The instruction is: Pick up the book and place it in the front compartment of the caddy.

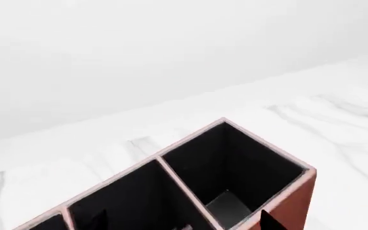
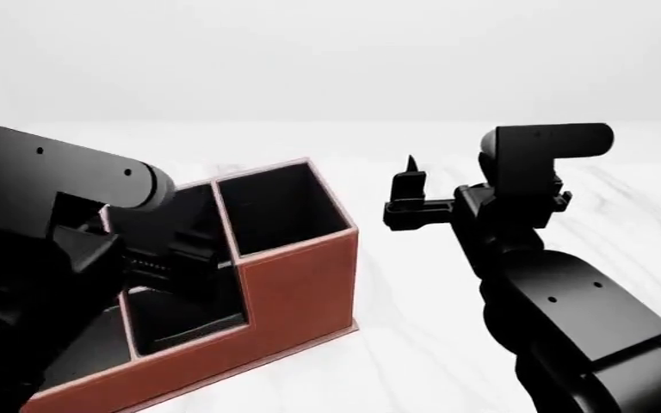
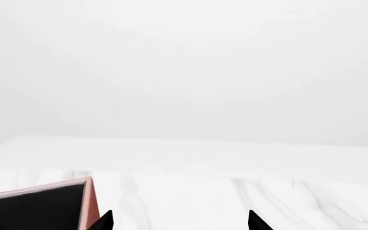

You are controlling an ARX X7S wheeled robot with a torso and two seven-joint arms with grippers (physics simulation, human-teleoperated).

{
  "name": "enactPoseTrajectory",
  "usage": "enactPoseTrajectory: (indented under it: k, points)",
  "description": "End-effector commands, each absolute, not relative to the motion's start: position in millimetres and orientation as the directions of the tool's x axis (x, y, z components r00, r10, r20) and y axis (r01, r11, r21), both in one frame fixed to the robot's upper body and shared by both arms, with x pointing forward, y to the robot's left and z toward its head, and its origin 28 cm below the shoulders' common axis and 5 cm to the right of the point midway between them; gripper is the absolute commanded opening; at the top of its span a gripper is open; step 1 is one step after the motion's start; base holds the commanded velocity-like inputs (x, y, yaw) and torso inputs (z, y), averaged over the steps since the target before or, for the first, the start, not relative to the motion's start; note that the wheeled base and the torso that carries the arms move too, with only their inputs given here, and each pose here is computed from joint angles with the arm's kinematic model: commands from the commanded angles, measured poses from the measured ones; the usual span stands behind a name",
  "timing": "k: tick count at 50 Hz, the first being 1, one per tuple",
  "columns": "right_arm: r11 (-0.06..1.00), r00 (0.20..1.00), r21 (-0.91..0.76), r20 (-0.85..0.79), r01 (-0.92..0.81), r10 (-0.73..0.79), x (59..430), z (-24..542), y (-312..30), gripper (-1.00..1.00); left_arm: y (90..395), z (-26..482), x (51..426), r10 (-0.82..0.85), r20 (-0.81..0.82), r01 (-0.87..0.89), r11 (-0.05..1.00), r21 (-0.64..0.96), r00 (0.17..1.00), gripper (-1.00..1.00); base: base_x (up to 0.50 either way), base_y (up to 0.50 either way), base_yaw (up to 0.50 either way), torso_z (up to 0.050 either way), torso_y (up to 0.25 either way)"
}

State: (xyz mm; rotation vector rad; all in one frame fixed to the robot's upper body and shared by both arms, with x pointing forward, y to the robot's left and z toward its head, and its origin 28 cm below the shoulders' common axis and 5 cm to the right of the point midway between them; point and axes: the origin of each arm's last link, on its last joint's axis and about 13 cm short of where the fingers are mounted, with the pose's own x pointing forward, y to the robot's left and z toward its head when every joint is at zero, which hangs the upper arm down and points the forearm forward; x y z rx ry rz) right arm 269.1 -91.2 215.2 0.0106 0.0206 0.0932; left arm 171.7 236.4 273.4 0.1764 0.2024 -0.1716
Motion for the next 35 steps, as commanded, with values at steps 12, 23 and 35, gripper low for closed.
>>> enactPoseTrajectory:
  k: [12, 23, 35]
  points:
    - [0.995, 0.995, -0.001, -0.037, -0.096, 0.096, 270.8, 211.6, -90.6, 1.00, 251.2, 294.2, 135.2, -0.216, -0.550, 0.234, 0.972, -0.037, 0.807, 1.00, 0.00, 0.00, 0.00, 0.000, 0.000]
    - [0.995, 0.994, -0.011, -0.052, -0.097, 0.096, 273.8, 206.7, -90.3, 1.00, 250.5, 295.1, 116.6, -0.176, -0.715, 0.204, 0.978, -0.047, 0.676, 1.00, 0.00, 0.00, 0.00, 0.000, 0.000]
    - [0.995, 0.993, -0.029, -0.068, -0.100, 0.098, 275.2, 201.3, -88.1, 1.00, 249.1, 309.1, 97.9, -0.115, -0.780, 0.150, 0.988, -0.027, 0.615, 1.00, 0.00, 0.00, 0.00, 0.000, 0.000]
